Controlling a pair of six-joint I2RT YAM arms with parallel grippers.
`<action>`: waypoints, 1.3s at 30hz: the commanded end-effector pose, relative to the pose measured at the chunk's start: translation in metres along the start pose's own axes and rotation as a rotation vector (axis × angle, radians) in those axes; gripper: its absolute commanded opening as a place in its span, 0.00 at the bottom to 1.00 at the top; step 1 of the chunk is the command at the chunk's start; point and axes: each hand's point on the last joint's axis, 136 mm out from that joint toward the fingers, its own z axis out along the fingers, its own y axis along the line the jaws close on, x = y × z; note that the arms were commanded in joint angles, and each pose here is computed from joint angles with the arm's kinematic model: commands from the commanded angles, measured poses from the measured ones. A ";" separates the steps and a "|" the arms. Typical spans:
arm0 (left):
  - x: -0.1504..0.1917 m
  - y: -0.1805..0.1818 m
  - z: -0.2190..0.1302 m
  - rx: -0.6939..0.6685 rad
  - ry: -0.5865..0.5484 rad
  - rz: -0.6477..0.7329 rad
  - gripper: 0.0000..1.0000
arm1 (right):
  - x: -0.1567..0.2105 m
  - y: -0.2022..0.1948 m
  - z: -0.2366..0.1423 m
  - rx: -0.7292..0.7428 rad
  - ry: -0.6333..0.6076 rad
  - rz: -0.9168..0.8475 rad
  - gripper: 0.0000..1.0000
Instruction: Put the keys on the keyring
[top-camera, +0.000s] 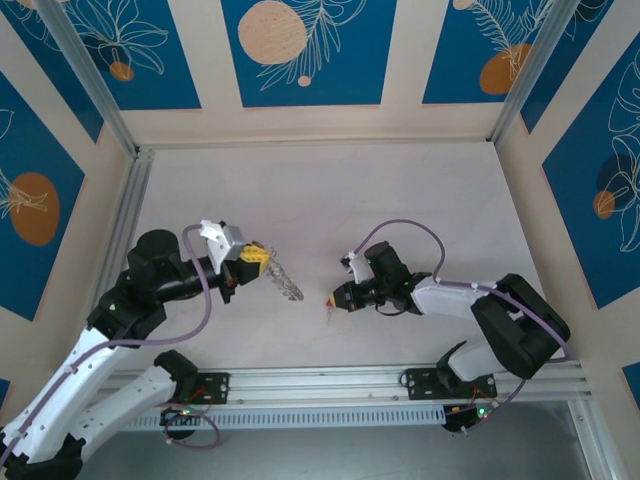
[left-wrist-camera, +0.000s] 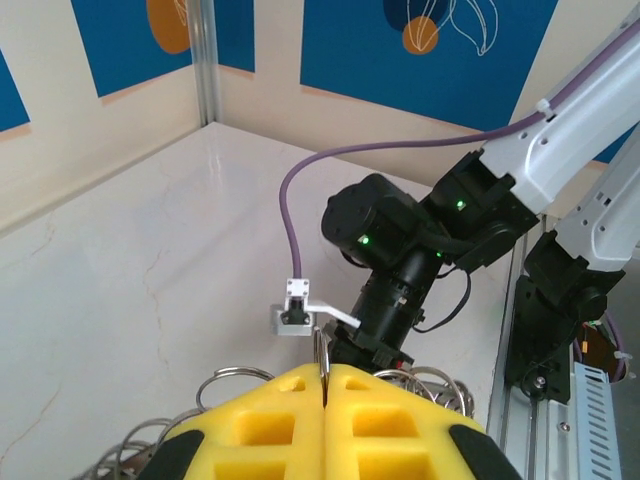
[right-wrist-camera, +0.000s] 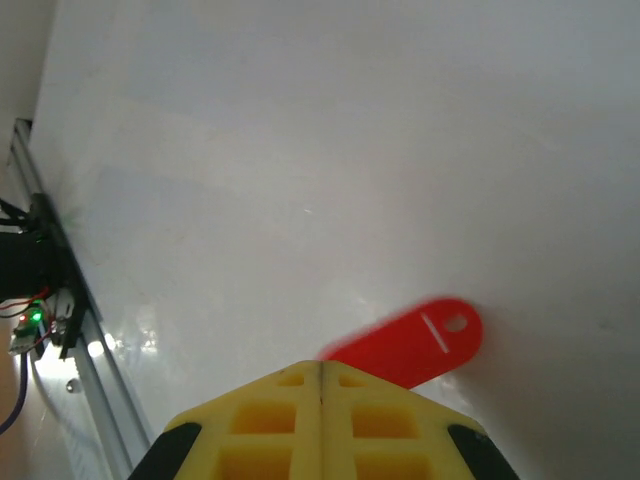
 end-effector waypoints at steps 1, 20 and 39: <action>-0.007 0.001 -0.004 -0.012 -0.031 -0.005 0.00 | 0.000 -0.008 0.004 0.045 0.016 0.054 0.00; -0.009 0.000 -0.004 -0.007 -0.042 0.005 0.00 | 0.029 -0.026 0.011 0.087 0.125 0.092 0.09; -0.010 -0.001 -0.008 -0.014 -0.045 0.013 0.00 | 0.043 -0.019 0.009 0.104 0.177 0.089 0.20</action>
